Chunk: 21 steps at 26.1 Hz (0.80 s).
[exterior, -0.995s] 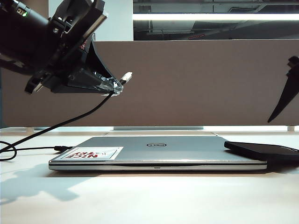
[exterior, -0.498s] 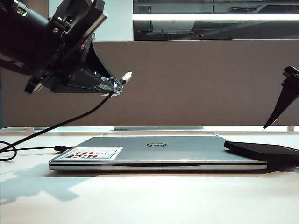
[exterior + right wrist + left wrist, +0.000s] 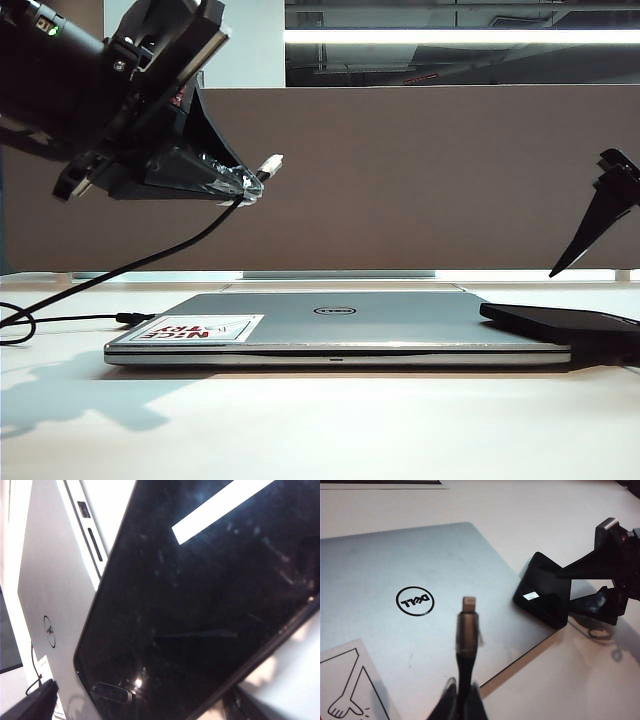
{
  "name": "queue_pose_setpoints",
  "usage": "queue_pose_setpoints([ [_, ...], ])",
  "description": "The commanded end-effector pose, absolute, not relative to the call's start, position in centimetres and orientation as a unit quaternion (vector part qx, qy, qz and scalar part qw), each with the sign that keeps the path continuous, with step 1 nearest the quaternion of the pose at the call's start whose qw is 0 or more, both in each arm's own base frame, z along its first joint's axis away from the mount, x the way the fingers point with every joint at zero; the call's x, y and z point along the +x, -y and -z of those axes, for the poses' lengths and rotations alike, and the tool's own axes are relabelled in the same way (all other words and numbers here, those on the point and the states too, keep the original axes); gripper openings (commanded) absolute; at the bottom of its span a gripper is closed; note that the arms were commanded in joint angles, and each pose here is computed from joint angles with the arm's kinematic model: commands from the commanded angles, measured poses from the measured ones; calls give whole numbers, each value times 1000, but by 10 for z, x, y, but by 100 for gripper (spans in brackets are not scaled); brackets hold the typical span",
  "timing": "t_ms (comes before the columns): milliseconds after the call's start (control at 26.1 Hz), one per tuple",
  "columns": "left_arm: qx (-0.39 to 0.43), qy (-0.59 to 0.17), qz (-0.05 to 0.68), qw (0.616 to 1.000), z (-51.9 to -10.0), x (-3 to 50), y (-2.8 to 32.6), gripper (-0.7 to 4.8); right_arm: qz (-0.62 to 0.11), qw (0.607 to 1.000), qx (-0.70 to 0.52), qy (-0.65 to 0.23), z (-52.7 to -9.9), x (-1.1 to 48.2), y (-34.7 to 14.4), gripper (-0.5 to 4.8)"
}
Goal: Pick up the charging cable and the phone, plug the charging cable into the charging port on the phone, and finally place them back on the table.
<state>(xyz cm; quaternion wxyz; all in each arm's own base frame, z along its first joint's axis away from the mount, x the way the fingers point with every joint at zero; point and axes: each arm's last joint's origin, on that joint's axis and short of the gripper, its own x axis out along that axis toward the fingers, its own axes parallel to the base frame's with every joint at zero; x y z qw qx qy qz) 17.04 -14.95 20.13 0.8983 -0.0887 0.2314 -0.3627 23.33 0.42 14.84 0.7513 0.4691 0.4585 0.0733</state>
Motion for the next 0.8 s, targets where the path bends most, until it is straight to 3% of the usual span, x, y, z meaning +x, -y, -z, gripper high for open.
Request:
queue_pose_setpoints([
  [38,-94,-220,366,900,-205,171,150,-6,-76,754,469,-454,-150,235,-4,441],
  [804,-94,-218,366,900,-206,171,150,-6,-100,740,490,-451,-132,234,4,430],
])
